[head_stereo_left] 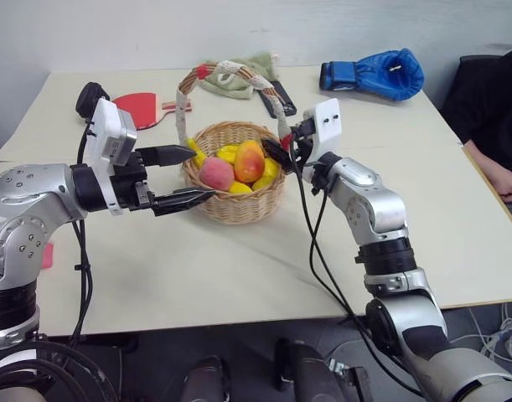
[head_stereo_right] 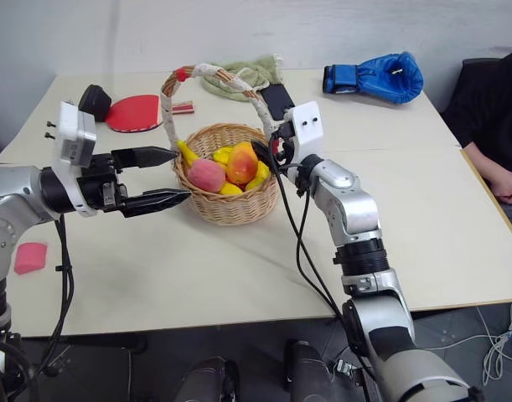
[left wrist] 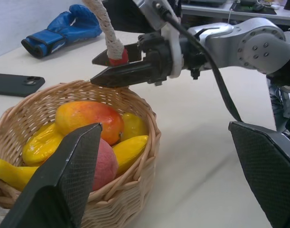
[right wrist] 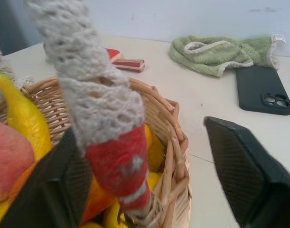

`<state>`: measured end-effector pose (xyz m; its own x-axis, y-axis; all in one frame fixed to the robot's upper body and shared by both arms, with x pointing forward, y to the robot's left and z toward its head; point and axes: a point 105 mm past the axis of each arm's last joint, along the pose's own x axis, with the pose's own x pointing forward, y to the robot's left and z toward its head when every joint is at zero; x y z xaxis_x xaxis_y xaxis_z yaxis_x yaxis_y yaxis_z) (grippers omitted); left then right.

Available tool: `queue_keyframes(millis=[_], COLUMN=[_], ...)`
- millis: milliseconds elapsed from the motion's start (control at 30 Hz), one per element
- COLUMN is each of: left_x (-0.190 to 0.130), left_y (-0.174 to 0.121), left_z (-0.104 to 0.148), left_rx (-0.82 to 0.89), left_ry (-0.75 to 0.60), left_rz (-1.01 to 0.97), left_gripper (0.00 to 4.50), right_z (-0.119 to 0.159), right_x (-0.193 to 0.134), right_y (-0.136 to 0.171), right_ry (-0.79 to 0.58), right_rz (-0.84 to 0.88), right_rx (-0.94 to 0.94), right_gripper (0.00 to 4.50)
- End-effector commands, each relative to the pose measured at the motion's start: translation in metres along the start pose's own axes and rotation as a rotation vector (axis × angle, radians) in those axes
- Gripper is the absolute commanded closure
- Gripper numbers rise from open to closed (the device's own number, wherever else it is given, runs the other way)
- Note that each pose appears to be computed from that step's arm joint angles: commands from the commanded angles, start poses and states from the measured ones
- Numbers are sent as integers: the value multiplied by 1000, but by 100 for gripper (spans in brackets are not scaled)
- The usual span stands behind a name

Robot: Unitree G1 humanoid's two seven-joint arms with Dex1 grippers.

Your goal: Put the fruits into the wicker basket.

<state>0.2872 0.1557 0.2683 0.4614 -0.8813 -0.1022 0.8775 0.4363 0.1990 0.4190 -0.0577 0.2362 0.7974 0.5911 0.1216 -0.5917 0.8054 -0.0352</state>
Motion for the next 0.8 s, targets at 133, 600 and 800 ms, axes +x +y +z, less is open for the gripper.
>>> queue_keyframes(millis=[133, 600, 800], left_x=[-3, 18, 28], left_y=[0, -1, 0], left_z=[10, 16, 17], left_rx=[35, 29, 17], left_ry=[-40, -109, -135], left_rz=[18, -56, -95], left_gripper=[0, 0, 0], right_z=[29, 63, 48], right_x=[-2, -91, -139], right_y=[11, -84, -130], right_ry=[-105, -131, -76], right_rz=[68, -268, -452], right_rx=[-34, -284, -280], right_gripper=[325, 427, 427])
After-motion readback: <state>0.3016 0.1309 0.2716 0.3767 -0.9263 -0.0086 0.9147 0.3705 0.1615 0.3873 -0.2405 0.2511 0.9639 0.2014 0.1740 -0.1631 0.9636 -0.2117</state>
